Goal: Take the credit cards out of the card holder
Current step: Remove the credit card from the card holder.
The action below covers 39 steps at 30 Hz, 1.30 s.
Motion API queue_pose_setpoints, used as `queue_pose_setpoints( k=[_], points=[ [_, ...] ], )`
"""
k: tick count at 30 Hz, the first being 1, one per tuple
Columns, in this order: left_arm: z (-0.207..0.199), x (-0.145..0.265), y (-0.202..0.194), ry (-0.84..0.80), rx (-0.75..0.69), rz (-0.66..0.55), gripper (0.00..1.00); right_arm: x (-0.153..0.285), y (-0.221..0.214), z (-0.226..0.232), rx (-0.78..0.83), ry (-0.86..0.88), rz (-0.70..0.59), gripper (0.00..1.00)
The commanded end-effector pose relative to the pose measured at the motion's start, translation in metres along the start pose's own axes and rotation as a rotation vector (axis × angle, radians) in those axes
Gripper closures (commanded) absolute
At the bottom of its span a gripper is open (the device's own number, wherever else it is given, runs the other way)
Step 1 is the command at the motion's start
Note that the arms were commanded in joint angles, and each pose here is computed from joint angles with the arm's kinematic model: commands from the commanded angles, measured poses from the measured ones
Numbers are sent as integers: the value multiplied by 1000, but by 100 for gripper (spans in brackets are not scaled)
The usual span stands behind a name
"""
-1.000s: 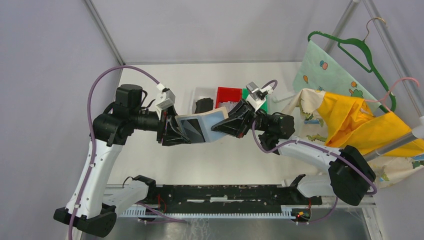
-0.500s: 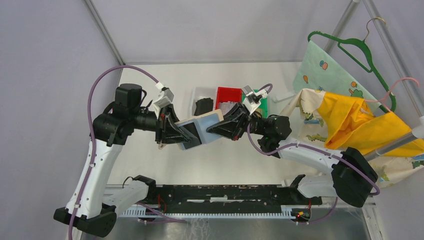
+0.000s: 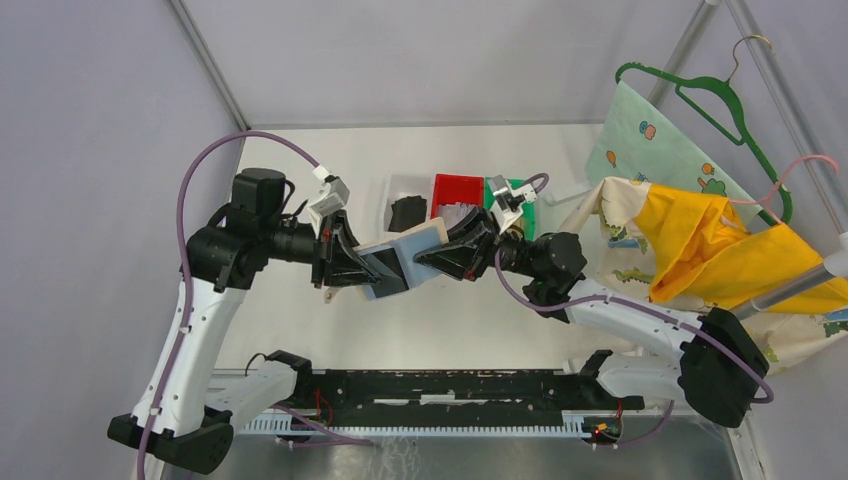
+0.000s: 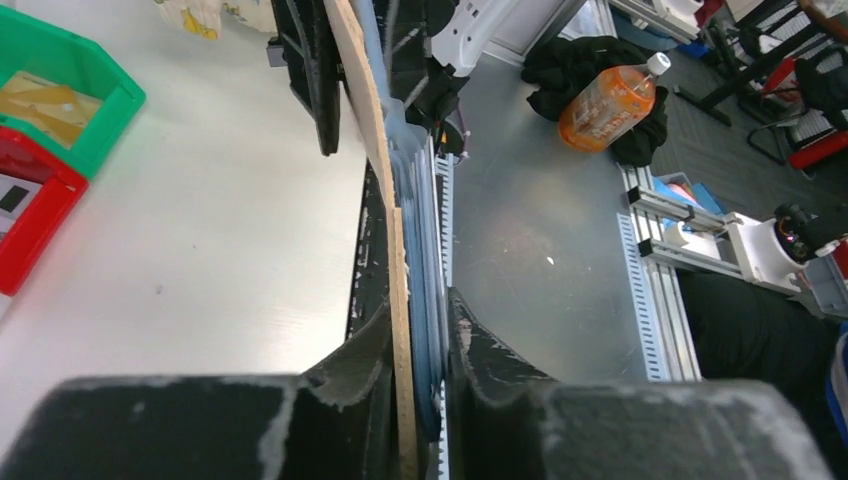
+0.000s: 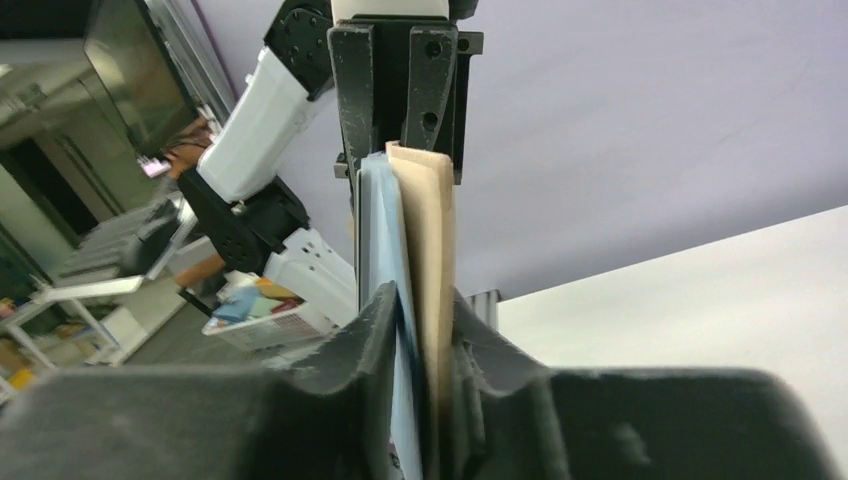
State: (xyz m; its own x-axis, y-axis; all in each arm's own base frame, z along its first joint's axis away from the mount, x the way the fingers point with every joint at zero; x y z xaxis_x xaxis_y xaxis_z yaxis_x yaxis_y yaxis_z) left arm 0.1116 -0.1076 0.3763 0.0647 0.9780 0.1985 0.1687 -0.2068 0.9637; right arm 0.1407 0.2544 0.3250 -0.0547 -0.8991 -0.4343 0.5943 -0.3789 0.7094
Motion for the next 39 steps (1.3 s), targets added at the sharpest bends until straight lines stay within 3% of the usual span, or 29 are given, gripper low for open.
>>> queue_pose_setpoints(
  k=[1,3,9,15,21,28,34,39],
  points=[
    [-1,3,6,41,-33,15,88,1,10,3,60,-26,-39,63],
    [6,3,3,104,-21,55,97,5,14,1,75,-62,-36,54],
    [19,5,-3,183,1,136,98,10,33,-4,130,-215,-38,35],
    [27,6,-6,228,10,191,98,17,45,10,177,-219,-53,35],
    [25,5,-3,201,42,170,98,3,27,15,15,45,87,42],
    [25,5,1,209,64,174,98,-10,10,1,-71,92,161,43],
    [26,6,2,214,68,181,98,-6,15,-10,-74,34,148,47],
    [24,7,2,215,57,193,98,22,47,-10,78,-139,102,36]
  ],
)
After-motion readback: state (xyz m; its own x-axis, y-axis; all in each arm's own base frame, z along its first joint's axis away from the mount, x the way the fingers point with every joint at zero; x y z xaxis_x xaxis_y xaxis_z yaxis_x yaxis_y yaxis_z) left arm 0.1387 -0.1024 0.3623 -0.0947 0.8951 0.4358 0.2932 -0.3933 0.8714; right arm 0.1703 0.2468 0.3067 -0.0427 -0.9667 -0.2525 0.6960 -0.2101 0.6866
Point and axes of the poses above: each gripper's point midway between its finger pads, its own x axis back along the fingers, its own z axis along the line the jaws close on, y = z × x, the point moved 10 cm from there along x, back along the fingers, and after that the axes turned 13 degrees about -x, right-handed, at the moved point
